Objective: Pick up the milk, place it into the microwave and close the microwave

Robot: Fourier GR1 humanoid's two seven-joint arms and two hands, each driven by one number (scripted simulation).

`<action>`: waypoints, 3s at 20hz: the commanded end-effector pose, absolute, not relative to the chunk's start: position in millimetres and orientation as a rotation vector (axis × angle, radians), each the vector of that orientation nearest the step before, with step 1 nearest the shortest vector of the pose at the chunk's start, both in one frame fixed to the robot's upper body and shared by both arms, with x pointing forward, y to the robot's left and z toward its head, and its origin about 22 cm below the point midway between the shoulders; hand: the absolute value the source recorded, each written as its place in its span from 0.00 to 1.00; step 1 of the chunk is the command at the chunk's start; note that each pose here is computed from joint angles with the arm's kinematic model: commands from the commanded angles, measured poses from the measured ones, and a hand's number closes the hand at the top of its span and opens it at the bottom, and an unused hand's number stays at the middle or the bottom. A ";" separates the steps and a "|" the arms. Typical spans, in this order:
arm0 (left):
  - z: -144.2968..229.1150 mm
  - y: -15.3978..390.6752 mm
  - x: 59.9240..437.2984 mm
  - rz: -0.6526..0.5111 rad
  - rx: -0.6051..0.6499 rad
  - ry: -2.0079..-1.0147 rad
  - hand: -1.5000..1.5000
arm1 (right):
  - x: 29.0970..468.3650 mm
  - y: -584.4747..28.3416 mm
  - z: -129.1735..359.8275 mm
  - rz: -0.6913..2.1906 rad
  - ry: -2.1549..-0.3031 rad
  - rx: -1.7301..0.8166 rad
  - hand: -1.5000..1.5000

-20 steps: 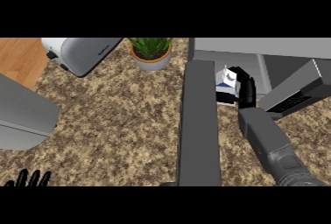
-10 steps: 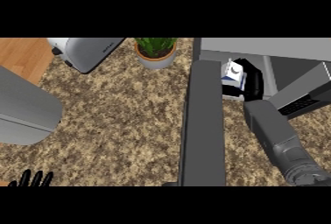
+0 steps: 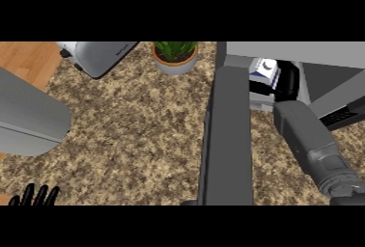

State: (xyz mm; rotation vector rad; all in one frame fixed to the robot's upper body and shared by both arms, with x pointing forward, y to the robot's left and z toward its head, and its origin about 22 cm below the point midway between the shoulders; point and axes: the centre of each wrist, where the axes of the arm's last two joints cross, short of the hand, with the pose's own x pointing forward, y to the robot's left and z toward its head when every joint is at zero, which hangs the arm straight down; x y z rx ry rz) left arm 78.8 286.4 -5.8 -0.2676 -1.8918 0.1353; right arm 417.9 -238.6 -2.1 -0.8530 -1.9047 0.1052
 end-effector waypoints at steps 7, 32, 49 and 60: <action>-6.0 297.0 84.1 0.120 -0.257 -1.889 0.00 | 426.8 -242.3 13.4 0.064 -1.880 -1.123 1.00; -14.4 287.0 110.7 0.075 -0.295 -1.914 0.00 | 407.8 -202.8 -25.1 0.503 -1.699 -1.003 0.00; -14.9 294.9 92.5 0.072 -0.262 -1.892 0.00 | 391.8 -206.7 -46.1 0.135 -1.832 -0.450 0.00; -14.5 276.8 92.2 0.100 -0.247 -1.870 0.00 | 339.1 -215.5 -105.8 0.094 -1.860 -0.310 0.00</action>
